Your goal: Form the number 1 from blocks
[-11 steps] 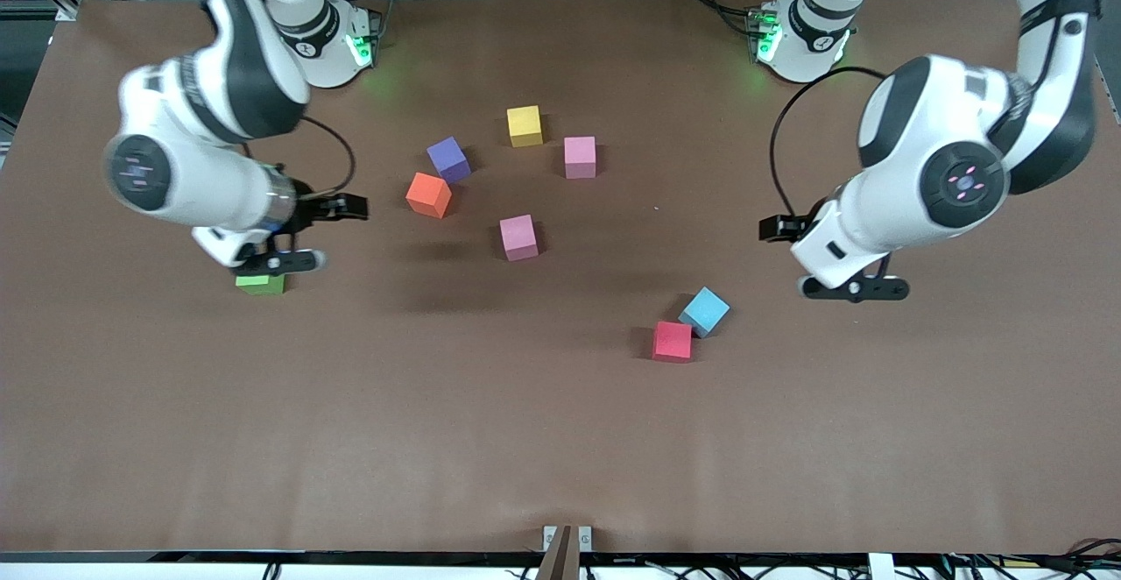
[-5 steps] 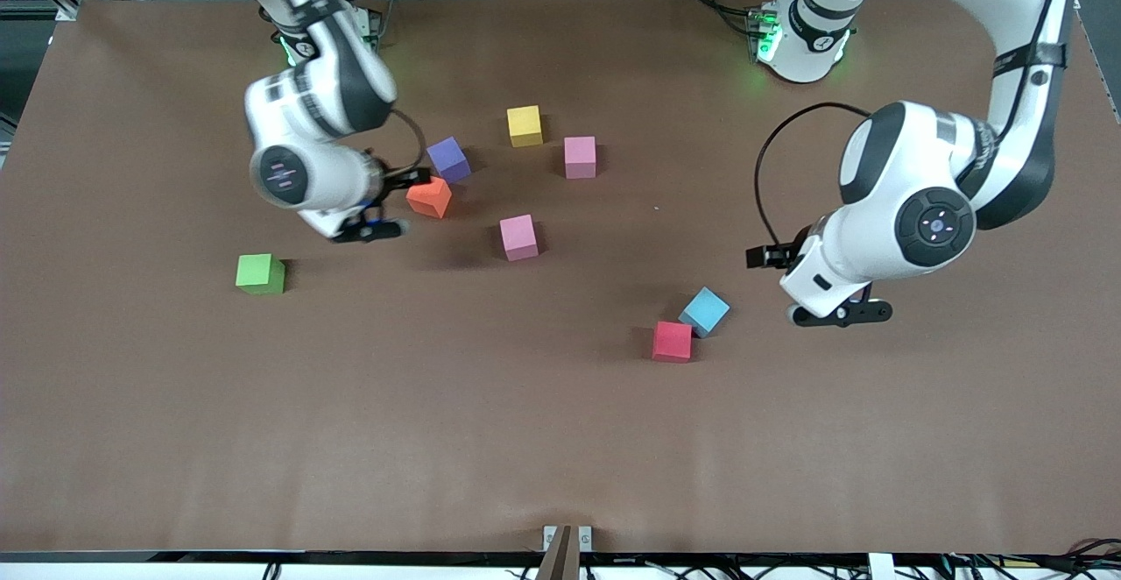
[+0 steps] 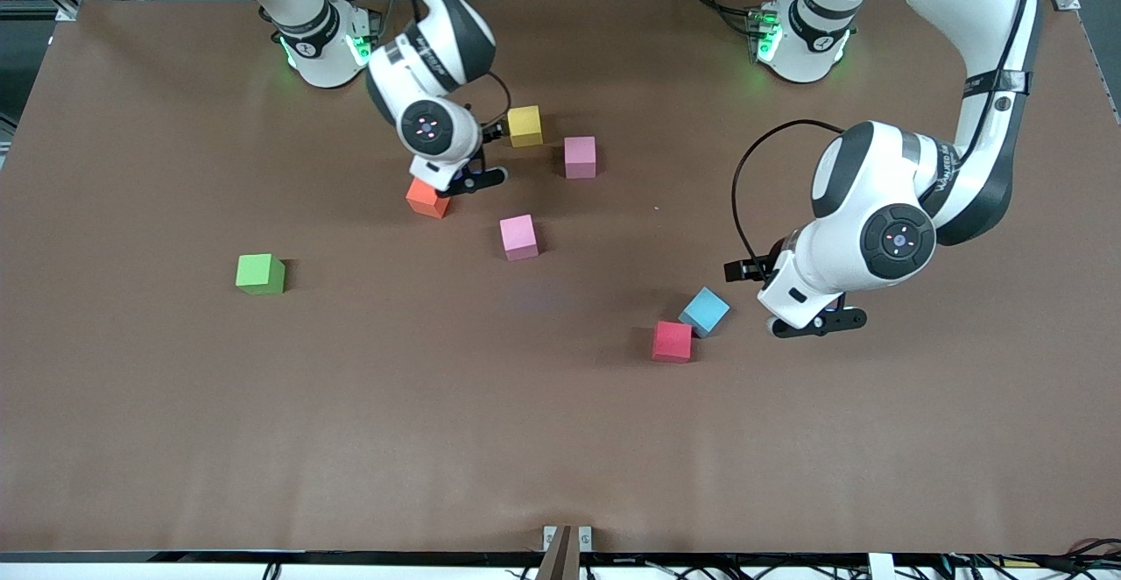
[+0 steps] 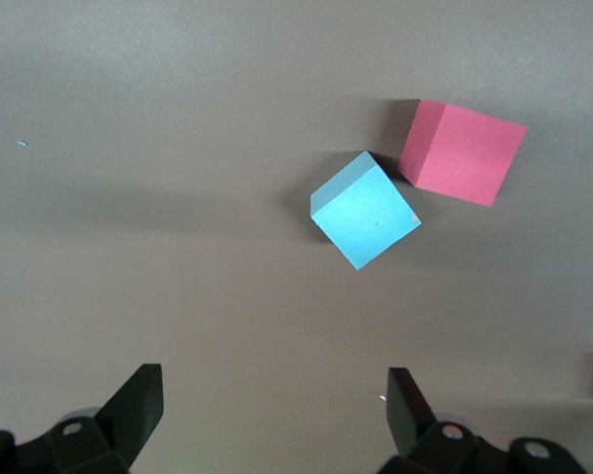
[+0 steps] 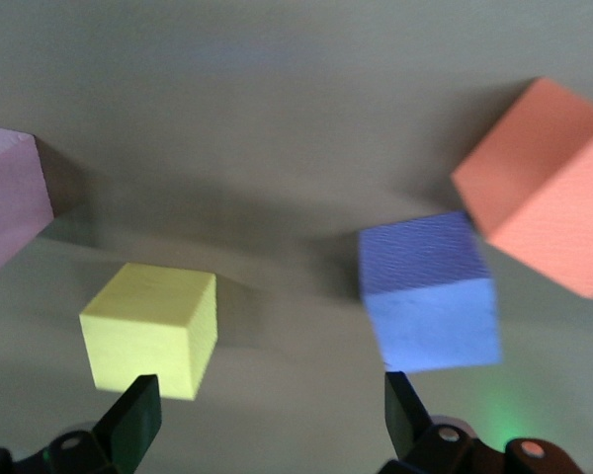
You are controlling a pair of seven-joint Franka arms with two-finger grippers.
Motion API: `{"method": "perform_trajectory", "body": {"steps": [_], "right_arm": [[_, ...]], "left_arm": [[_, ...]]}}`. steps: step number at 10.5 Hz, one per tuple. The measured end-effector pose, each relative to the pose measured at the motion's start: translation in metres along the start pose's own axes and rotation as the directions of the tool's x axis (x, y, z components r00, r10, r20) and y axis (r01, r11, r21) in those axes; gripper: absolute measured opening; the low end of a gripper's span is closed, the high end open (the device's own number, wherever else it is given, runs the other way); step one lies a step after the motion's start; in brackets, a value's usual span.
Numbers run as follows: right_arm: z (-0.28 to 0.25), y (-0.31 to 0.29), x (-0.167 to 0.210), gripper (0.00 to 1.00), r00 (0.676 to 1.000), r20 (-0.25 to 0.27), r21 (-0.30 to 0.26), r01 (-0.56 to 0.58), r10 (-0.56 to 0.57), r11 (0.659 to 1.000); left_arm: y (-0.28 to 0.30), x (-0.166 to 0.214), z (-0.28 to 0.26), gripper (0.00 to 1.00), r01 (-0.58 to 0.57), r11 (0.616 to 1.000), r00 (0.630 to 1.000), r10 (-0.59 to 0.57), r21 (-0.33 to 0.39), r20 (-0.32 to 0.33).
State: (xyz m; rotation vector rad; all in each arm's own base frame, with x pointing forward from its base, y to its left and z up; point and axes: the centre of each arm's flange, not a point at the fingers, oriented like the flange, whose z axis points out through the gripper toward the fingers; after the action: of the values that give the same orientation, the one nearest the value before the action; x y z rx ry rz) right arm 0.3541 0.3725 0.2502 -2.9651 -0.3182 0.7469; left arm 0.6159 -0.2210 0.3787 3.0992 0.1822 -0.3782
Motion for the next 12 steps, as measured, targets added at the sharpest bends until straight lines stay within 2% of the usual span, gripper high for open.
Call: {"method": "perform_trajectory", "body": {"steps": [3, 6, 12], "right_arm": [[0.034, -0.033, -0.008, 1.00, 0.999, 0.004, 0.043, -0.034, 0.034, 0.999], [0.046, -0.044, -0.017, 1.00, 0.999, 0.021, 0.038, -0.041, 0.040, 0.998], [0.070, -0.064, -0.024, 1.00, 0.999, 0.004, 0.019, -0.036, 0.036, 0.999]], "left_arm": [[0.000, 0.002, 0.003, 1.00, 0.001, 1.000, 1.000, -0.001, 0.000, 0.001], [0.000, 0.003, 0.007, 1.00, 0.002, 1.000, 1.000, -0.002, 0.002, 0.005], [0.002, 0.004, 0.010, 1.00, -0.001, 1.000, 1.000, 0.001, 0.003, 0.007]]}}
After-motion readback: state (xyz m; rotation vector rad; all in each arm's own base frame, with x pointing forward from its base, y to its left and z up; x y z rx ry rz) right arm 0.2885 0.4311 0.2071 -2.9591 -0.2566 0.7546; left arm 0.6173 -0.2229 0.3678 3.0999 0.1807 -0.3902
